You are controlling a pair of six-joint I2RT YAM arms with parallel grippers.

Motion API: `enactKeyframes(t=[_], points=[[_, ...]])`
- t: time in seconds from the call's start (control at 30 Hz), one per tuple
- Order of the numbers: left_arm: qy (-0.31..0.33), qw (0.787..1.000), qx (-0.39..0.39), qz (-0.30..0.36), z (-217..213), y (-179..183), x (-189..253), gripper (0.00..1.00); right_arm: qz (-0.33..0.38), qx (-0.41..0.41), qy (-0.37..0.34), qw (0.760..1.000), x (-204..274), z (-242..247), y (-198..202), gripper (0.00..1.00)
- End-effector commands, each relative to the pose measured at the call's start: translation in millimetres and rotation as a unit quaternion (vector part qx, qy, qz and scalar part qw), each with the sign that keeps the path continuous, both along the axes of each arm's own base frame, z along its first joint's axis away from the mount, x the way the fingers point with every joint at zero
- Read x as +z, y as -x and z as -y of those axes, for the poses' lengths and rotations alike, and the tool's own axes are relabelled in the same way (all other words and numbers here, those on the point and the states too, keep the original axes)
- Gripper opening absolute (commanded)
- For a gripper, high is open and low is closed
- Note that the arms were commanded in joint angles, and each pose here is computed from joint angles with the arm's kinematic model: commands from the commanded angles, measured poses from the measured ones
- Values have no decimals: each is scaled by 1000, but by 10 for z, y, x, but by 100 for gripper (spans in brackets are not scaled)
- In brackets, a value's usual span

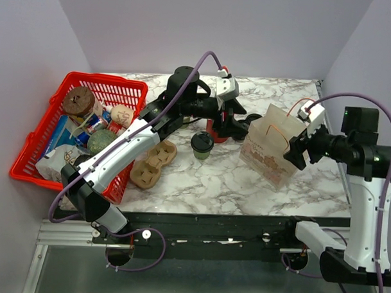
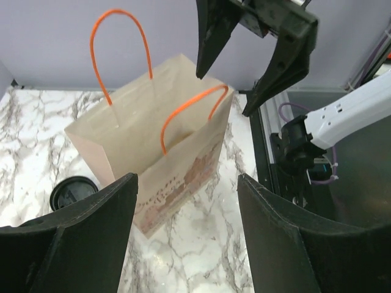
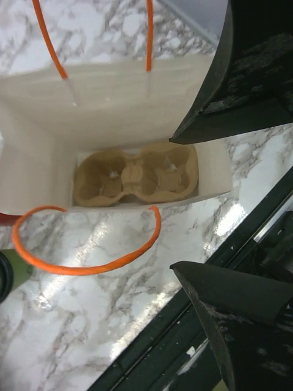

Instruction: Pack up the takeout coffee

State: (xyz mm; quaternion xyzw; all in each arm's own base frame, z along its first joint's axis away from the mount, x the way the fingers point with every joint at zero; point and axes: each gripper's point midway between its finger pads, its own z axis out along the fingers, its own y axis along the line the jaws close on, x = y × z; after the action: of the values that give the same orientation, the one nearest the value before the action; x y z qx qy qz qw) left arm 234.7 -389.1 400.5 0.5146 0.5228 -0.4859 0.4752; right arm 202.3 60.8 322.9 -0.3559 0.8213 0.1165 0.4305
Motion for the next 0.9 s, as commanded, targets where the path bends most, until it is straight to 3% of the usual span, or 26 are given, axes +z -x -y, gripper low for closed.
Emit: enactKeyframes(t=[0.0, 0.17, 0.27, 0.3, 0.37, 0.4, 0.43, 0.87], points=[[-28, 999, 31, 4, -123, -32, -150, 75, -24, 43, 9, 999, -287, -42, -102, 83], [-44, 998, 47, 3, -177, -86, -242, 75, -52, 84, 13, 995, -496, -77, -192, 72], [-49, 997, 54, 2, -198, -108, -263, 75, -61, 99, 10, 993, -536, -99, -232, 52], [-49, 997, 56, 2, -208, -115, -264, 75, -61, 102, 9, 993, -525, -105, -239, 38], [-54, 997, 60, 4, -219, -133, -288, 75, -67, 107, 12, 992, -526, -99, -252, 22], [-59, 996, 60, 2, -223, -147, -327, 75, -63, 105, 16, 992, -489, -86, -268, 9], [-60, 996, 61, 2, -227, -153, -336, 75, -62, 99, 27, 993, -478, -48, -281, 3], [-71, 996, 52, -2, -158, -221, -415, 75, 54, 39, 97, 993, 400, 198, -307, 1]])
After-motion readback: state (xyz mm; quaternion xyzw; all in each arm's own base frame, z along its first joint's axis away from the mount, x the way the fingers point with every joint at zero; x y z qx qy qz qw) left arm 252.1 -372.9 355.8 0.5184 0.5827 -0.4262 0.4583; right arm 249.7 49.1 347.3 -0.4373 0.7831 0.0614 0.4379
